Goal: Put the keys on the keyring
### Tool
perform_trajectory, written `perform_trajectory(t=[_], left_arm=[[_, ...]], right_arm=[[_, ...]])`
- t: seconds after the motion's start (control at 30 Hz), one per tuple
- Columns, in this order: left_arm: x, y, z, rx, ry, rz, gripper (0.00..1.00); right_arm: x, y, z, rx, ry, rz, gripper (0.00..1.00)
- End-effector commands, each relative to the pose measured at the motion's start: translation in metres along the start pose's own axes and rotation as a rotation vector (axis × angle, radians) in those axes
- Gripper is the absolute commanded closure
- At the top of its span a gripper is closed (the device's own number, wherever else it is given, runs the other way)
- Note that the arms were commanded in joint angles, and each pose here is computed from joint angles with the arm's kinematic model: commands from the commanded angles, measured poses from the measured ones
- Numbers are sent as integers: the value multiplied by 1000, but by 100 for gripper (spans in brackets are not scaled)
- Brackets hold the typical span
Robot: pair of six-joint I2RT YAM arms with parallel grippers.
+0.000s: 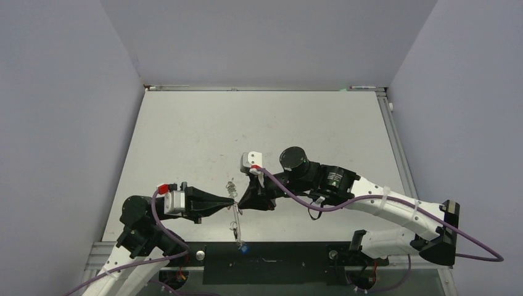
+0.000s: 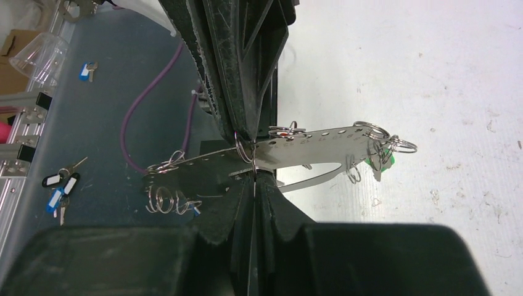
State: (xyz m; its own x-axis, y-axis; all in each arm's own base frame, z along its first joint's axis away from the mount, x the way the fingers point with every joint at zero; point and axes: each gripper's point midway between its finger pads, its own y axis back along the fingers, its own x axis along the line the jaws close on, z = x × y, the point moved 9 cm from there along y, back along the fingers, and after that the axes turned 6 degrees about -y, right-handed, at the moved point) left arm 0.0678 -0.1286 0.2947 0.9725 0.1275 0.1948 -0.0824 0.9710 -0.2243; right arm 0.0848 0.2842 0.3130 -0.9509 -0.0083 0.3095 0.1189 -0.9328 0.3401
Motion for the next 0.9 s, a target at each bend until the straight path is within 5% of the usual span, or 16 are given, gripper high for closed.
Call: perform_trajectory(t=[0.0,0.73,0.87], left_arm=[[1,0,17,-76,-69,18,100],[-1,-1,17,-86,-58,-9,100],[-1,-1,17,-89,-61,-9,100]], right_arm=[[9,11,17,-109,62,34,95],[4,4,25,-148,95,54,95],[3,7,24,-124,97,31,85]])
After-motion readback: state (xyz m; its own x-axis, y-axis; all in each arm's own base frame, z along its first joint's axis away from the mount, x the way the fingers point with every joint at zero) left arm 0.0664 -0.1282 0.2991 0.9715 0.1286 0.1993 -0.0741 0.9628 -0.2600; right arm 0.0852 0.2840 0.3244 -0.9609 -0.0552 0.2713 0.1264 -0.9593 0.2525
